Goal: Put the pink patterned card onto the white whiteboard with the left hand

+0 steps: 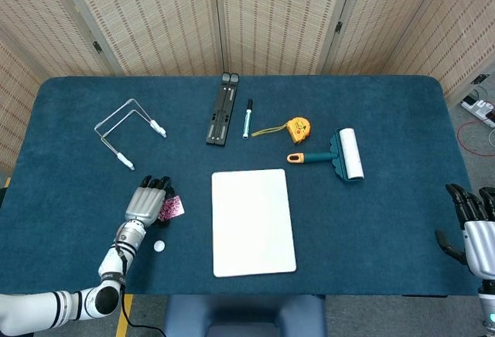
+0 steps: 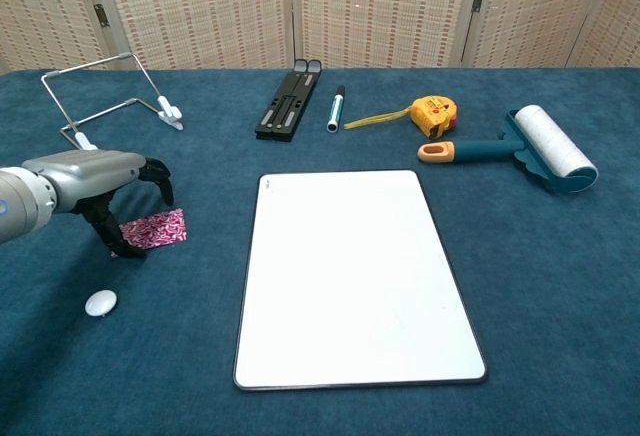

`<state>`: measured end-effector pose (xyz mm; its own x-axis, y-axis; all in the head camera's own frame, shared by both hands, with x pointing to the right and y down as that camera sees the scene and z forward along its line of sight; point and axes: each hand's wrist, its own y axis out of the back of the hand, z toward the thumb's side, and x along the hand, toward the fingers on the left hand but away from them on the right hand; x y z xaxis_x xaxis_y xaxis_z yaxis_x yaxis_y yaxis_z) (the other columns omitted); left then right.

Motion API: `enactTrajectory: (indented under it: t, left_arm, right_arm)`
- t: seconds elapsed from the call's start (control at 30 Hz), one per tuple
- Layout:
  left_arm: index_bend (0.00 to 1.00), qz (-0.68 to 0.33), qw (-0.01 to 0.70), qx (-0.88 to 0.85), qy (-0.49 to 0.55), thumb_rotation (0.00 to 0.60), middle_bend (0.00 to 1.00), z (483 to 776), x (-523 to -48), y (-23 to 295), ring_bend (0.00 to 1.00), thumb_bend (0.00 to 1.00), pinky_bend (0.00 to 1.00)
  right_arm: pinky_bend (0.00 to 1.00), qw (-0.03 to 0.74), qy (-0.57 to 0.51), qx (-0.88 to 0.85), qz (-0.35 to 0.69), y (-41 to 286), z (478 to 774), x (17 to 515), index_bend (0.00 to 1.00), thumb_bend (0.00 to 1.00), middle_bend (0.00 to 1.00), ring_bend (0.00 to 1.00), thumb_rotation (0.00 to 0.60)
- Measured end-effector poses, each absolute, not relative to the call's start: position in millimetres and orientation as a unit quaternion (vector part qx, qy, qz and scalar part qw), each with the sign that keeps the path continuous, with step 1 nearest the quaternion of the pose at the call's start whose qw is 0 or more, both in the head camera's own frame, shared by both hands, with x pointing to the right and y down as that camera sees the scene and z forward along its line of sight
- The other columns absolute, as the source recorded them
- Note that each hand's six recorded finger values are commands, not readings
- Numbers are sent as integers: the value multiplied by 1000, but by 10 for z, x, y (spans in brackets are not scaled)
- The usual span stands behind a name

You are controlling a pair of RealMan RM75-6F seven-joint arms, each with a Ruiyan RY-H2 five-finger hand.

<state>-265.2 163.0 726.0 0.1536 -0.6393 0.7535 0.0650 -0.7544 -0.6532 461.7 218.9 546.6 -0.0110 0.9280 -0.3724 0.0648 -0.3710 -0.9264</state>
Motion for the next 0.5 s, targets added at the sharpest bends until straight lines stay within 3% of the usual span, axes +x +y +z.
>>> enactTrajectory:
  t: [0.5]
  left_arm:
    - [325, -642, 279, -684, 205, 600, 120, 7305, -2828, 1569, 150, 243, 0]
  right_arm:
    - [36, 373, -420, -595, 575, 2195, 5478, 4617, 6, 367, 119, 142, 600]
